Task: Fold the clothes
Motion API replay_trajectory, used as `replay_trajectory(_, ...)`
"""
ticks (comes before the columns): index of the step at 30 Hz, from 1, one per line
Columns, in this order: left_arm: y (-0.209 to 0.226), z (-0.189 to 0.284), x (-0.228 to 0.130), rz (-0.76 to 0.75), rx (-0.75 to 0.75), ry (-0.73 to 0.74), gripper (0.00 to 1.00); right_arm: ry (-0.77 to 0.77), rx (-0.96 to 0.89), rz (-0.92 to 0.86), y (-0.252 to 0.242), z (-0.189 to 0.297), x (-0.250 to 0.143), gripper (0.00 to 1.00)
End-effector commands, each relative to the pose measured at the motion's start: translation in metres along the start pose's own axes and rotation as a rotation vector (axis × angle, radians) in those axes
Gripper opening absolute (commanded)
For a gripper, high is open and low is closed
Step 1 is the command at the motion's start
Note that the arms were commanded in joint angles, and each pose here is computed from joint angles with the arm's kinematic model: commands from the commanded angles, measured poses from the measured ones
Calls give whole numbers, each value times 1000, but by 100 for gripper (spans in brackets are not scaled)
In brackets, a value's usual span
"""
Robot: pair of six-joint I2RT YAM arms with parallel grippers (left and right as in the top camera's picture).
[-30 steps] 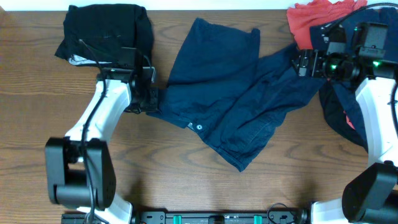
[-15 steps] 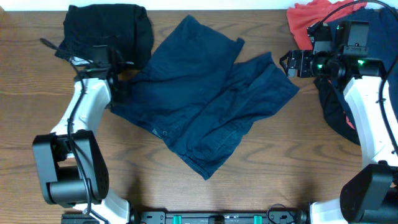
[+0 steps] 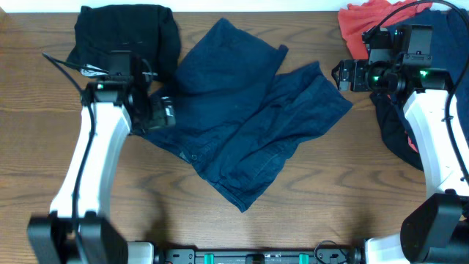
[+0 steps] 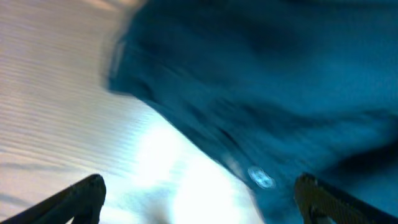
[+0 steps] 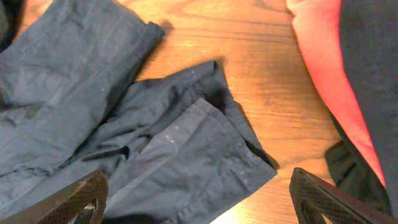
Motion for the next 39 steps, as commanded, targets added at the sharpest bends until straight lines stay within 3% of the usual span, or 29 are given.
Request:
replay_trajectory(1,-36,14,-26,-66,-117,61,98,2,-45,21,-2,-1,1,92)
replay_trajectory(6,-80,13,-71,-218,-134,151,98,-2,-53,19,-4,-1,2,92)
replay_trajectory(15,-139,-9,-126,-309,-162,196,98,-15,-55,19,-5,-1,4,93)
replay_trajectory(24,-119,-43,-166,-188,-57,315,99,-13,-55,18,-6,-2,4,93)
replay_trajectory(30,-130,-61,-179,-167,-198,361,99,8,-54,12,-10,-15,1,93)
replay_trajectory(39,-138,-66,-183,-164,-237,354,98,69,-52,-4,-16,-38,-9,91)
Point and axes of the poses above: each gripper's point midway between its finger pads, its own z axis back along the fingers, its own y axis along the line the jaws close on, x = y × z, the point moved 6 cm from there along z, back along the fingers, and after that the axes turned 1 degree about -z, right-handed, at the moved point
